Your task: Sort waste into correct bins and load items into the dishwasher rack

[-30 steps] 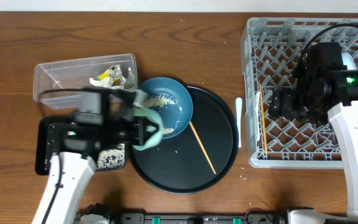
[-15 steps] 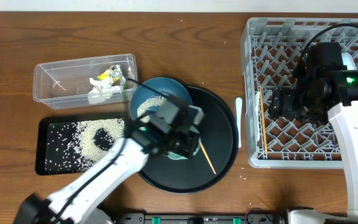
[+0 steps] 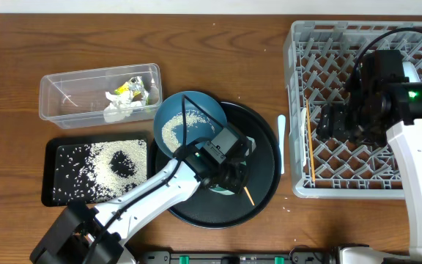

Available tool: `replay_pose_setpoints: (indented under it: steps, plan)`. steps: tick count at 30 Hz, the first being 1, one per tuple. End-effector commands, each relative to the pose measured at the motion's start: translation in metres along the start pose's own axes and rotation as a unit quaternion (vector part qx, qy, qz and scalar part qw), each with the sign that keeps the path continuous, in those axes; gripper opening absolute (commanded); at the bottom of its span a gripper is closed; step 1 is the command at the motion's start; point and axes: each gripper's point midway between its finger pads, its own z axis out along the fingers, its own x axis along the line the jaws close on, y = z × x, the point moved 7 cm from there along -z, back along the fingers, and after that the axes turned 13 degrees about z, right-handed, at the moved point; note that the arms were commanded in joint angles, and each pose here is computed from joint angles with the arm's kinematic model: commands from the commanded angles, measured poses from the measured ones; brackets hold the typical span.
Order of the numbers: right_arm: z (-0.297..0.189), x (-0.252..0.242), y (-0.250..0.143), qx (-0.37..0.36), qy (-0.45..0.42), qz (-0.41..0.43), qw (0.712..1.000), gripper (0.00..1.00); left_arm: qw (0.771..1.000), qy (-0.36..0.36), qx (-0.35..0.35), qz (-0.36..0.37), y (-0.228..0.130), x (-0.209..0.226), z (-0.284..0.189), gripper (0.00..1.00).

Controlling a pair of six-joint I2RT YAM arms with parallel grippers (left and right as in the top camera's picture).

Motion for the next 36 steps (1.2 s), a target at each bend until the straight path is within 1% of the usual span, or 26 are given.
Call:
replay_pose_setpoints:
  steps: [1, 5, 8, 11, 13, 16, 21, 27, 33, 36]
  plan:
    - [-0.004, -0.002, 0.000, -0.006, 0.000, 0.003, 1.000, 0.86, 1.000, 0.011, -0.014, 0.001, 0.009, -0.001, -0.007, 0.43]
    - [-0.004, -0.002, 0.000, -0.006, 0.000, 0.003, 1.000, 0.86, 0.999, 0.016, -0.037, 0.011, 0.019, -0.005, -0.025, 0.45]
    - [-0.004, -0.002, 0.000, -0.006, 0.000, 0.003, 1.000, 0.86, 0.994, 0.077, -0.068, 0.021, 0.032, 0.003, -0.048, 0.47]
    - [-0.004, -0.002, 0.000, -0.006, 0.000, 0.003, 1.000, 0.86, 0.985, 0.139, -0.097, 0.028, 0.045, 0.014, -0.069, 0.52]
    - [-0.004, -0.002, 0.000, -0.006, 0.000, 0.003, 1.000, 0.86, 0.980, 0.164, -0.113, 0.022, 0.052, 0.023, -0.077, 0.53]
    - [-0.004, -0.002, 0.000, -0.006, 0.000, 0.003, 1.000, 0.86, 0.976, 0.177, -0.130, 0.008, 0.060, 0.037, -0.080, 0.54]
    - [-0.004, -0.002, -0.001, -0.006, 0.000, 0.003, 1.000, 0.86, 0.973, 0.187, -0.137, -0.013, 0.070, 0.058, -0.069, 0.54]
    - [-0.004, -0.002, -0.001, -0.005, 0.000, 0.003, 1.000, 0.86, 0.972, 0.188, -0.140, -0.013, 0.083, 0.070, -0.039, 0.55]
    - [-0.004, -0.003, -0.001, -0.005, 0.000, 0.003, 1.000, 0.87, 0.975, 0.191, -0.111, -0.019, 0.081, 0.085, -0.003, 0.55]
    - [-0.004, -0.002, -0.001, -0.005, 0.000, 0.003, 1.000, 0.87, 0.974, 0.207, -0.092, -0.024, 0.077, 0.094, 0.011, 0.54]
